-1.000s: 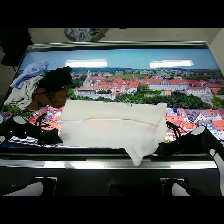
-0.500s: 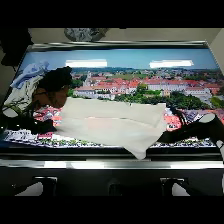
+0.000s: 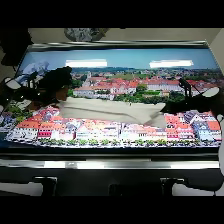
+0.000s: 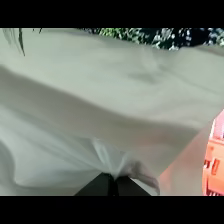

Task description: Fold the shirts.

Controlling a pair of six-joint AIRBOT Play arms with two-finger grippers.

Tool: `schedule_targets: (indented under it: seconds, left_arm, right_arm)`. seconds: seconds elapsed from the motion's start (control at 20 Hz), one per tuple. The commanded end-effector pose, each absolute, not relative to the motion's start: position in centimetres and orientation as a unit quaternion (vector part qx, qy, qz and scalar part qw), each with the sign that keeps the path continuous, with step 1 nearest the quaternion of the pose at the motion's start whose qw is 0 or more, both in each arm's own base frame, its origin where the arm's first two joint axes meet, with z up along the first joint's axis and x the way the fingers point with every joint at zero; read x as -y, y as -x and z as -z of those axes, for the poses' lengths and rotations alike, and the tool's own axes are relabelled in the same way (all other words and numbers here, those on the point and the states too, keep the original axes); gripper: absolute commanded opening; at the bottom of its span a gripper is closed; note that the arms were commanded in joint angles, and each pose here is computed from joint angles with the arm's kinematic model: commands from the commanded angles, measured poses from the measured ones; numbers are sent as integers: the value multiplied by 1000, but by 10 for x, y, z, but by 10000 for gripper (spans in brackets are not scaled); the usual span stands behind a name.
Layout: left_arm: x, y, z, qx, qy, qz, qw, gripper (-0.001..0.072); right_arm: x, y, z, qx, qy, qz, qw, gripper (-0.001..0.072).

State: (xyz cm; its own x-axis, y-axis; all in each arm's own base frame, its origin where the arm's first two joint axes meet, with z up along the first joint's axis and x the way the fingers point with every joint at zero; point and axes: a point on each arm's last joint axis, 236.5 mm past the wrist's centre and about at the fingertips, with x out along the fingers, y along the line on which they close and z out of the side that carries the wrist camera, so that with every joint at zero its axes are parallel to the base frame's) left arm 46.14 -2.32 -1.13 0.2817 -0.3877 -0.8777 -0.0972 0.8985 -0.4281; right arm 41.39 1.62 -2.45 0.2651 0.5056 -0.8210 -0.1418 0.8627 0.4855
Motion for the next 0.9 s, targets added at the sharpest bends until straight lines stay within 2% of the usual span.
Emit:
schedule_targets:
  seconds: [0.0,0.2,0.25,0.3,0.35,0.4,0.45,0.55,0.65,0.75,0.85]
  left_arm:
    - [29,-494,36,-606,227,86,758,28]
    - [36,-483,73,-645,230,89,724,30]
    - [38,-481,76,-650,230,90,718,89]
    - [37,-481,75,-650,230,90,719,296]
    - [35,-482,70,-647,230,90,722,513]
    - [31,-484,62,-642,229,91,726,542]
    - [27,-487,51,-634,229,91,733,542]
    - [18,-492,23,-613,226,91,752,541]
    - [14,-493,-5,-591,221,92,770,539]
    - [14,-490,-30,-574,213,96,785,531]
    - [18,-488,-53,-557,206,101,798,530]
  right_arm:
    - [-20,-452,49,-554,-182,-181,792,41]
    - [-29,-447,64,-570,-175,-194,779,44]
    - [-28,-446,63,-568,-173,-197,780,49]
    - [-26,-445,59,-567,-162,-203,782,135]
    - [-25,-444,50,-563,-150,-216,784,286]
    - [-22,-444,37,-555,-137,-232,787,437]
    - [-16,-443,22,-547,-127,-242,792,518]
    - [0,-440,-10,-528,-106,-252,804,571]
    - [33,-429,-16,-537,-77,-221,811,571]
    - [69,-405,1,-583,-96,-180,787,573]
    - [70,-385,21,-613,-157,-190,751,670]
